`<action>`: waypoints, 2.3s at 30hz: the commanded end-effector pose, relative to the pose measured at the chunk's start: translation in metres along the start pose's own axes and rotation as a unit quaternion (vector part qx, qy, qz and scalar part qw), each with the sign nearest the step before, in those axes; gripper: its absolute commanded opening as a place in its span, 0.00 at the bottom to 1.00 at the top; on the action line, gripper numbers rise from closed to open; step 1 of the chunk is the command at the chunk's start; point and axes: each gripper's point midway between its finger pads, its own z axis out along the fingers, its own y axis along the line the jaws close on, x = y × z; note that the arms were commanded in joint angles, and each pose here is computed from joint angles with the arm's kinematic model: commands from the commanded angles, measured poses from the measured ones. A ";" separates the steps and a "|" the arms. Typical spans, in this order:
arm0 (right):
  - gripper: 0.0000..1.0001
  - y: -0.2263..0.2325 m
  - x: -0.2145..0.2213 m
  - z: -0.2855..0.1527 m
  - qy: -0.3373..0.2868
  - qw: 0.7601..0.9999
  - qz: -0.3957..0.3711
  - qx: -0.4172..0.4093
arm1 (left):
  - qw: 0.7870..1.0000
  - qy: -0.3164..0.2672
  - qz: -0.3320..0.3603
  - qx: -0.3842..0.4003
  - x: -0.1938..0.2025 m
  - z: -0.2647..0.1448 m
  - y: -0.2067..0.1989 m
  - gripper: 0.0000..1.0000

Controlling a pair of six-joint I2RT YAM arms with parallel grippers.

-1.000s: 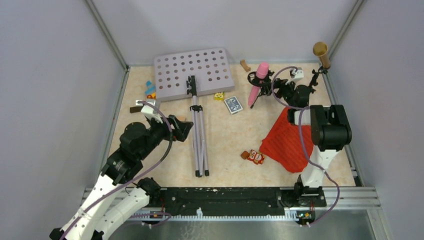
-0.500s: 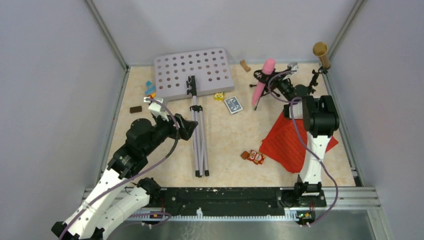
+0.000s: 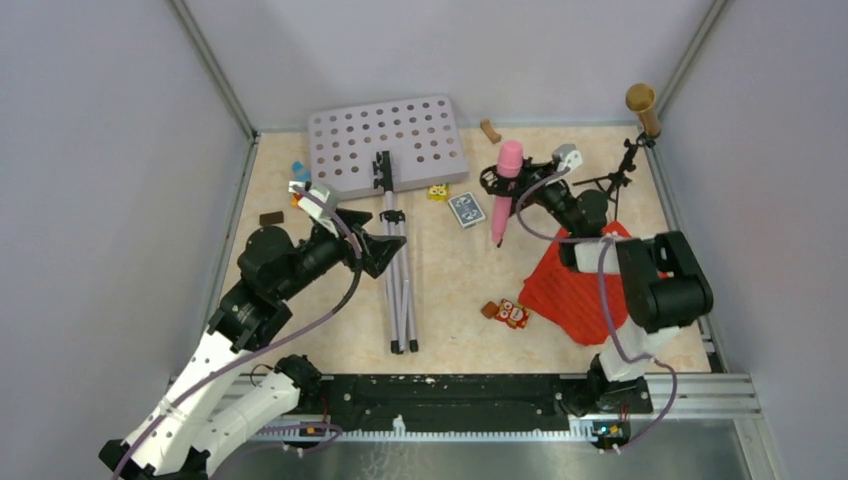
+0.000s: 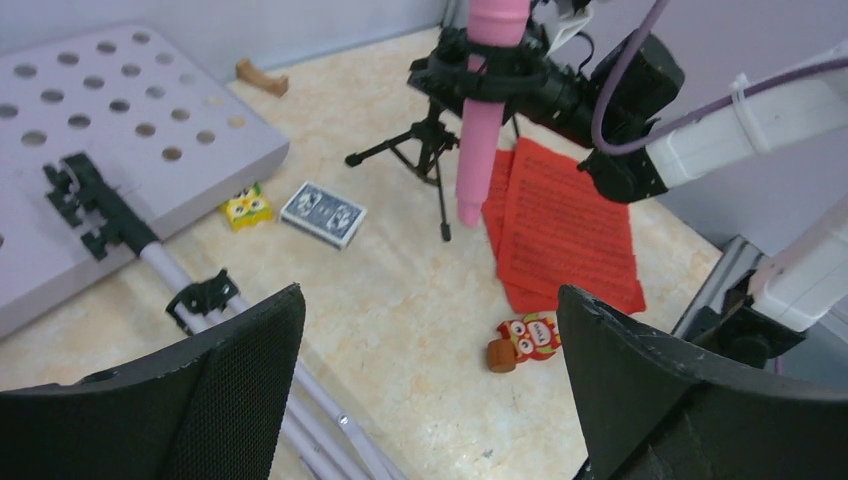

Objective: Pack up the instrument practice props

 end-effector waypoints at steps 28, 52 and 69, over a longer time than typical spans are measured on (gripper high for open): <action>0.00 0.227 -0.128 -0.006 -0.089 0.985 -0.094 0.116 | 0.989 -0.080 -0.061 0.112 -0.081 0.002 -0.056 0.99; 0.00 0.261 -0.124 0.004 -0.087 0.988 -0.104 0.075 | 0.987 -0.038 -0.065 0.143 -0.043 0.018 -0.056 0.64; 0.00 0.252 -0.060 -0.019 -0.005 0.987 -0.143 0.078 | 0.986 -0.066 -0.018 0.154 -0.081 0.023 -0.064 0.14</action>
